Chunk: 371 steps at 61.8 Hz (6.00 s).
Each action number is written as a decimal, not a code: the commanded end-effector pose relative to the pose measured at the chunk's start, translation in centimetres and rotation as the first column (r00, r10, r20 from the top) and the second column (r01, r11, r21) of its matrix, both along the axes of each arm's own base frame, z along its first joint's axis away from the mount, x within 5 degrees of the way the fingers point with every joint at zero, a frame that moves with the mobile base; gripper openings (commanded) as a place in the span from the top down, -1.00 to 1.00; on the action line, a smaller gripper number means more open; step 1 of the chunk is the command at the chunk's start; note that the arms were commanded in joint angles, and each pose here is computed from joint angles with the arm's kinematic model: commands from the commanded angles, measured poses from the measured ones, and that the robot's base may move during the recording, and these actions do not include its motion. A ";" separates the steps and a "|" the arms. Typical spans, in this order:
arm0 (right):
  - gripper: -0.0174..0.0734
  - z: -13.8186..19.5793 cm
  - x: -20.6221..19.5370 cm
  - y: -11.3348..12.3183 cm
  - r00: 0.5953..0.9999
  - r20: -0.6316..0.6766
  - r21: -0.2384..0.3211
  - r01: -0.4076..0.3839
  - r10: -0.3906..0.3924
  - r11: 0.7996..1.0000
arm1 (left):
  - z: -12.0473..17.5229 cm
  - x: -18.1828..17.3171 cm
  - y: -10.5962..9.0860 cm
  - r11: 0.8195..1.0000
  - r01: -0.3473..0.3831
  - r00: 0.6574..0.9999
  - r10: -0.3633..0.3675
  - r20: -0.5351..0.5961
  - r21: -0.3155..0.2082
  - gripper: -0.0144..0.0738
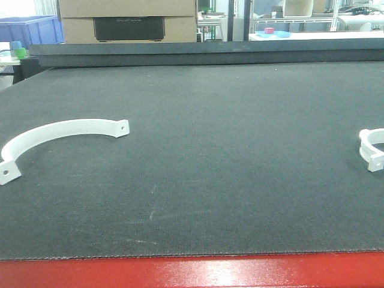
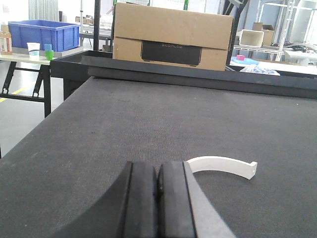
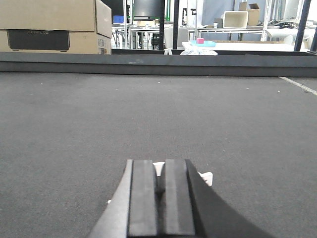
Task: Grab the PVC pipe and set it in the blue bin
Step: 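Move left and right grippers down toward the two white pipe clamps, then close left and right grippers on the edges of the white clamps, then lift both held white clamps up off the felt table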
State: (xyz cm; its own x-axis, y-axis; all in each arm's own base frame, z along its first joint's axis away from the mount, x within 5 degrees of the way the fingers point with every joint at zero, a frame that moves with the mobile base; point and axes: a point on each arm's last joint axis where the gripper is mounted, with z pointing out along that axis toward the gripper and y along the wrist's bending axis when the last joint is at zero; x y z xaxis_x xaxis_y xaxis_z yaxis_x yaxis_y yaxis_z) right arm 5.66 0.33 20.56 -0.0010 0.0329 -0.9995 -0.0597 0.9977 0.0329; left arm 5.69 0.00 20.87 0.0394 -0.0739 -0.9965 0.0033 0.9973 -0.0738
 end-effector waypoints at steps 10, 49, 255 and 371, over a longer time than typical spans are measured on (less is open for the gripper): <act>0.99 2.1 -0.3 -0.1 0.976 0.218 0.161 -0.020 -0.016 0.987 | 0.2 -0.1 0.0 1.000 -0.003 1.000 0.003 0.020 -0.008 0.92; 0.99 14.1 -1.9 -0.2 0.895 0.446 0.060 -0.005 -0.022 0.998 | 0.2 -0.1 0.0 1.000 -0.003 1.000 0.003 0.020 -0.006 0.92; 0.06 0.5 30.3 5.4 0.142 -0.989 0.002 0.265 -0.036 0.964 | 8.2 22.2 -1.4 0.978 -0.039 0.463 -0.165 -0.871 -0.206 0.92; 0.99 5.3 25.2 13.7 0.176 -0.983 0.019 -0.145 0.044 0.989 | 0.9 31.9 -3.5 0.996 -0.016 0.187 -0.086 -0.979 -0.091 0.17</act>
